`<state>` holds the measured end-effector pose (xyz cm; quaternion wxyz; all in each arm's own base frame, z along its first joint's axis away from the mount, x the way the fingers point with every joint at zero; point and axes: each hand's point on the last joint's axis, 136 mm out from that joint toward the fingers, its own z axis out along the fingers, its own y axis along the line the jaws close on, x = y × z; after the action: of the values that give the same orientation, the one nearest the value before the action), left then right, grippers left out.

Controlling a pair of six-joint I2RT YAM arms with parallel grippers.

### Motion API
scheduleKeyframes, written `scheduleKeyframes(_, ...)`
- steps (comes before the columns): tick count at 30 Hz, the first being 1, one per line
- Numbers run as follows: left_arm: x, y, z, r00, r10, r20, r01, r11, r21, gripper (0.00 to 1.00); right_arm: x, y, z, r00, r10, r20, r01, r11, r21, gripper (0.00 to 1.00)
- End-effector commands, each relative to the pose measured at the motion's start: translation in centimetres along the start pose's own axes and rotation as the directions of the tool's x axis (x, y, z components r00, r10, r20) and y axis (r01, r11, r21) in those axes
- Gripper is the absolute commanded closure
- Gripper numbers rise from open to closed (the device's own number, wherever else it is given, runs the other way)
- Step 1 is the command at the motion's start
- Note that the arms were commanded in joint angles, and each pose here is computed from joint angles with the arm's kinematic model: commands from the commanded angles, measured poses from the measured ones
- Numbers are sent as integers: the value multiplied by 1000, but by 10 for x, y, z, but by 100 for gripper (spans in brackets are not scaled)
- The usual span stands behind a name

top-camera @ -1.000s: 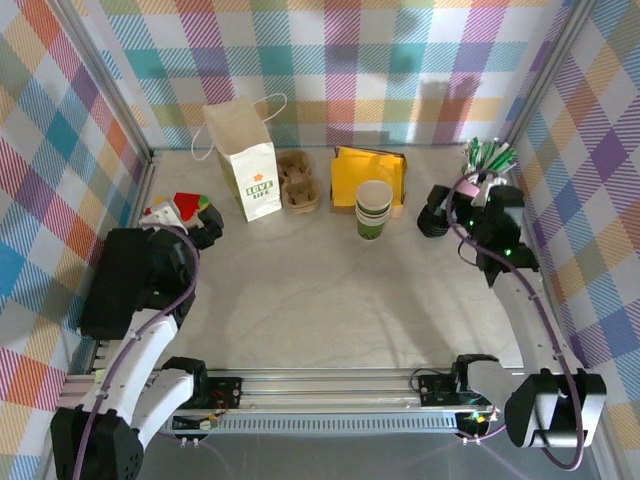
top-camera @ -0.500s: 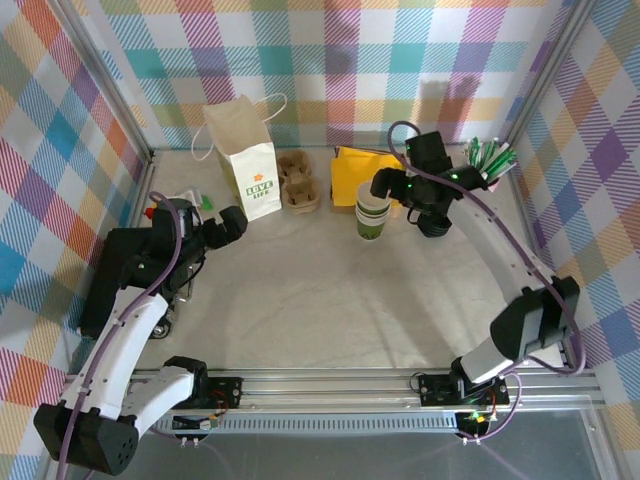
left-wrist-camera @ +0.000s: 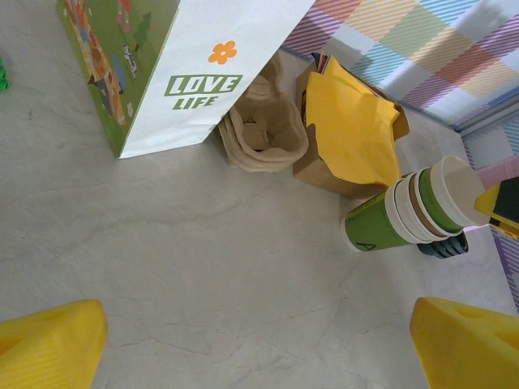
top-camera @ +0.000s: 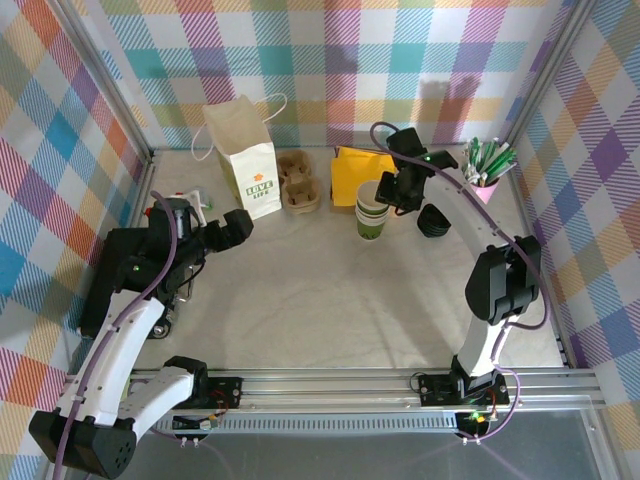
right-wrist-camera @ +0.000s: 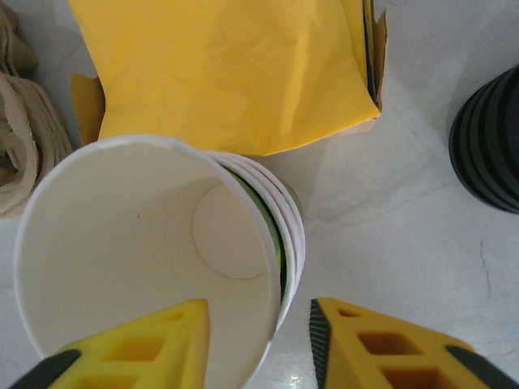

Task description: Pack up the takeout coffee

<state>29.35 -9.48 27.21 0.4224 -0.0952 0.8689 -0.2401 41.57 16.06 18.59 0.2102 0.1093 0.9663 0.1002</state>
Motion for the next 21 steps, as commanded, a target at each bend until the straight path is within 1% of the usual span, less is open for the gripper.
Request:
scheduleKeyframes(1, -6, -15, -15, 1000, 25, 13, -26, 999, 46, 5, -2, 2, -2, 1000, 1, -9, -1, 1000, 5, 71)
scheduleKeyframes(3, -7, -15, -17, 999, 27, 16, -28, 999, 44, 5, -3, 3, -2, 1000, 0, -14, 0, 1000, 7, 78)
scheduleKeyframes(6, -9, -17, -21, 999, 33, 23, -34, 998, 48, 4, -6, 3, -3, 1000, -1, -10, 1, 1000, 12, 85)
scheduleKeyframes(11, -10, -19, -25, 999, 35, 26, -37, 998, 53, 5, -11, 6, -15, 1000, -9, 3, 9, 1000, 6, 93)
scheduleKeyframes(14, -11, -22, -29, 999, 37, 31, -39, 997, 63, 4, -18, 11, -35, 999, -24, 25, 25, 1000, -13, 95)
scheduleKeyframes(18, -16, -25, -36, 998, 45, 47, -48, 996, 70, 4, -24, 20, -76, 997, -47, 65, 51, 997, -61, 96)
scheduleKeyframes(21, -18, -27, -40, 997, 44, 56, -48, 996, 74, 4, -21, 27, -108, 994, -74, 85, 82, 992, -98, 97)
